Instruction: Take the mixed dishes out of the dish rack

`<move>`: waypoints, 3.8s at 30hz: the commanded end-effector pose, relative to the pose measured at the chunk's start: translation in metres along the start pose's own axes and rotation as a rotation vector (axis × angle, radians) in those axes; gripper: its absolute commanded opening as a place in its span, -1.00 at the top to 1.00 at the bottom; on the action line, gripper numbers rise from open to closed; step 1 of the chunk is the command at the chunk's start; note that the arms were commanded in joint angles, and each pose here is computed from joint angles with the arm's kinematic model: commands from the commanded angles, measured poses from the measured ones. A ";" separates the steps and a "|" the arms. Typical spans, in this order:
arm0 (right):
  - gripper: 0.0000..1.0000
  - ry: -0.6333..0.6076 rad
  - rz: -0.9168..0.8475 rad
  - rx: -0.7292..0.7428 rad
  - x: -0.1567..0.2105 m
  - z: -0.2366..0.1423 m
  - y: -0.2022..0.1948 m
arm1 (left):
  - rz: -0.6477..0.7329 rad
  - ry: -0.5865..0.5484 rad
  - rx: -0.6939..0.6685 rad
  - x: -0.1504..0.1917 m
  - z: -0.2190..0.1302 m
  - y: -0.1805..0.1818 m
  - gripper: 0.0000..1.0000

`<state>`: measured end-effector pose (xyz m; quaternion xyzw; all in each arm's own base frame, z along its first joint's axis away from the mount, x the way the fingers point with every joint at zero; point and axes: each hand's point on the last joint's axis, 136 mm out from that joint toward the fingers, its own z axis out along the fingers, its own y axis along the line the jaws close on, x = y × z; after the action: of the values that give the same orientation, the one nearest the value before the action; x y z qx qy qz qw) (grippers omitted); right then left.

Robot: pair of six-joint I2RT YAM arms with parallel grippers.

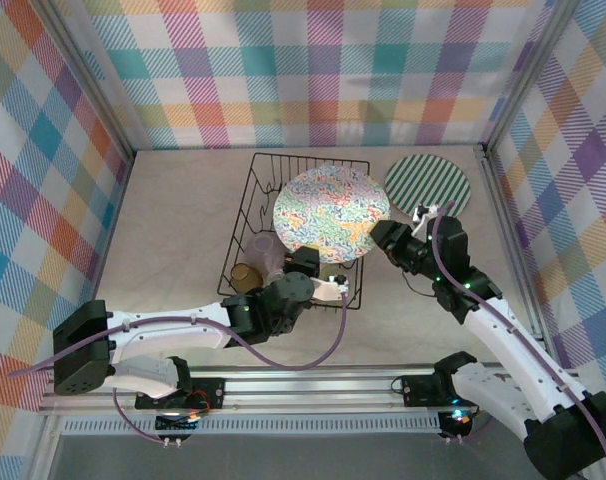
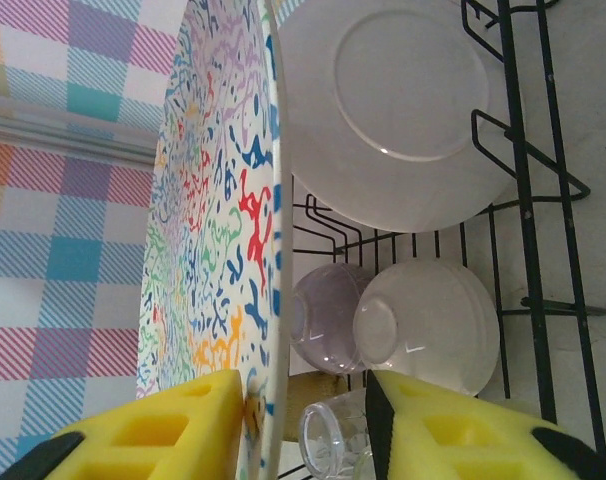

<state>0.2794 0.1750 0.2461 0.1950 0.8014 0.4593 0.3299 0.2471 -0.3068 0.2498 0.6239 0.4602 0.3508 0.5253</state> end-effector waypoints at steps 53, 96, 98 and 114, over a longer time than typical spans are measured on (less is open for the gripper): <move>1.00 -0.268 -0.008 -0.154 -0.096 -0.039 0.064 | -0.827 -0.178 -0.070 0.036 -0.051 0.112 -0.99; 1.00 -0.524 0.286 0.248 -0.274 0.028 -0.225 | -1.920 -0.221 0.591 0.102 -0.021 0.044 -1.00; 1.00 -0.513 0.290 0.246 -0.273 0.031 -0.229 | -1.919 -0.220 0.589 0.102 -0.021 0.044 -0.99; 0.52 -0.433 0.393 0.327 -0.254 0.039 -0.267 | -1.919 -0.206 0.587 0.104 -0.019 0.042 -0.99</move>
<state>0.4778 -0.0883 0.0821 0.4947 0.7209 0.3269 0.3589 0.2720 -0.2077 0.2850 0.1222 0.7951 -0.4004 0.4387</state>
